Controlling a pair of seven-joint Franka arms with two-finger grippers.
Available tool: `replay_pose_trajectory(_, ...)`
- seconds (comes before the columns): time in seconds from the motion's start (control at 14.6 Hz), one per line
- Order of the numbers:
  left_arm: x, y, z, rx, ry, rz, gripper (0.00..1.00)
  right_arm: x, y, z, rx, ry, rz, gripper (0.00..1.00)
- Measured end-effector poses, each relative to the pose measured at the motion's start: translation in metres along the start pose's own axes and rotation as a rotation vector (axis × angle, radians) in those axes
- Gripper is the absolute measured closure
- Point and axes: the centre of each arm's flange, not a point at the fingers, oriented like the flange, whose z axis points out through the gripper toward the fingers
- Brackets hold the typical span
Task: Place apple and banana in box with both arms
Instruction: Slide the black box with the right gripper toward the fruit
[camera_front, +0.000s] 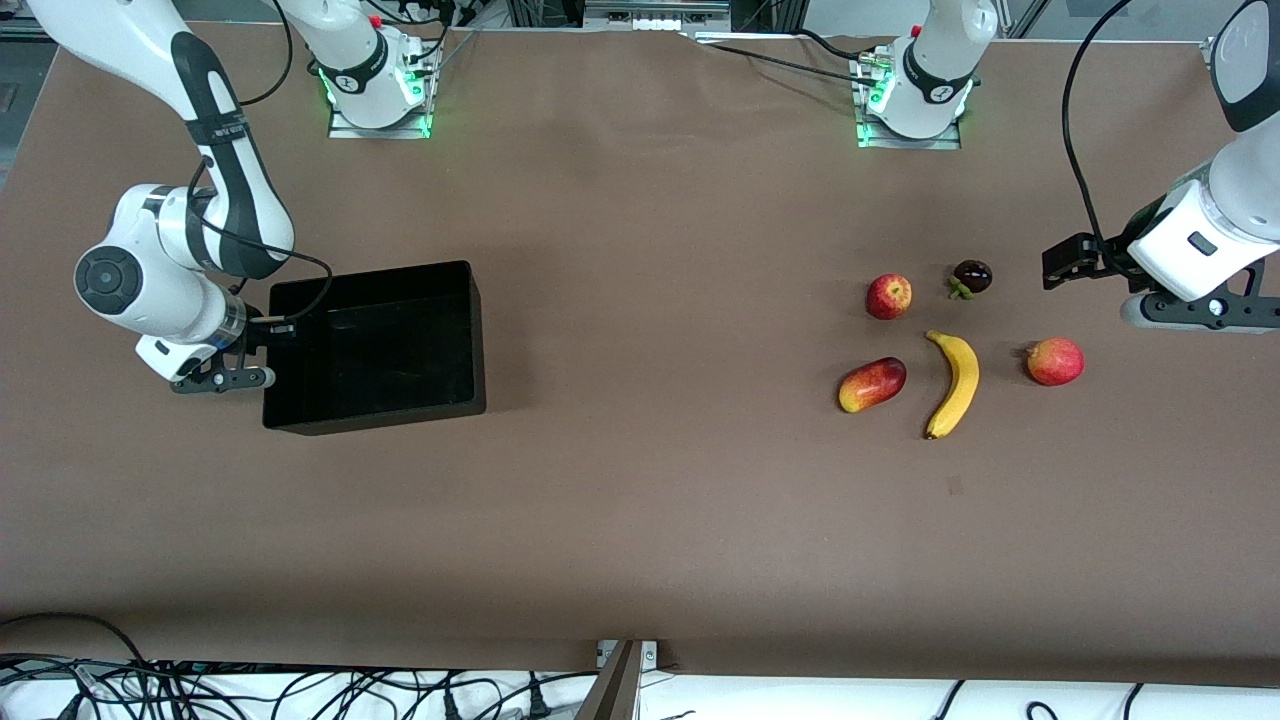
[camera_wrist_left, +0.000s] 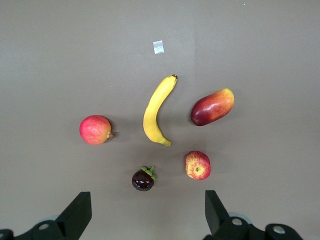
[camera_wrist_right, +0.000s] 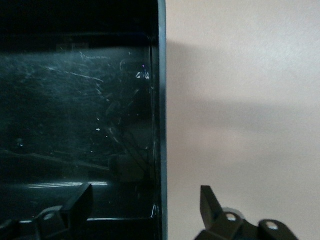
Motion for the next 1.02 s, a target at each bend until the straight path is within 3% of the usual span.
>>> replay_pose_trajectory(0.14,0.000,0.000,0.000,0.000,-0.003,0.000,0.00,-0.002,0.004,0.008,0.001,-0.015,0.007,0.32)
replay_pose_trajectory(0.55,-0.001,0.000,0.000,0.000,-0.004,0.000,0.00,-0.007,0.007,0.016,0.027,-0.043,0.023,0.93)
replay_pose_trajectory(0.75,-0.002,0.000,-0.001,0.000,-0.007,0.000,0.00,0.004,-0.003,-0.004,0.075,-0.061,0.018,0.96)
replay_pose_trajectory(1.02,-0.003,0.001,-0.002,0.000,-0.007,0.001,0.00,0.035,-0.067,-0.056,0.128,-0.036,-0.011,0.96)
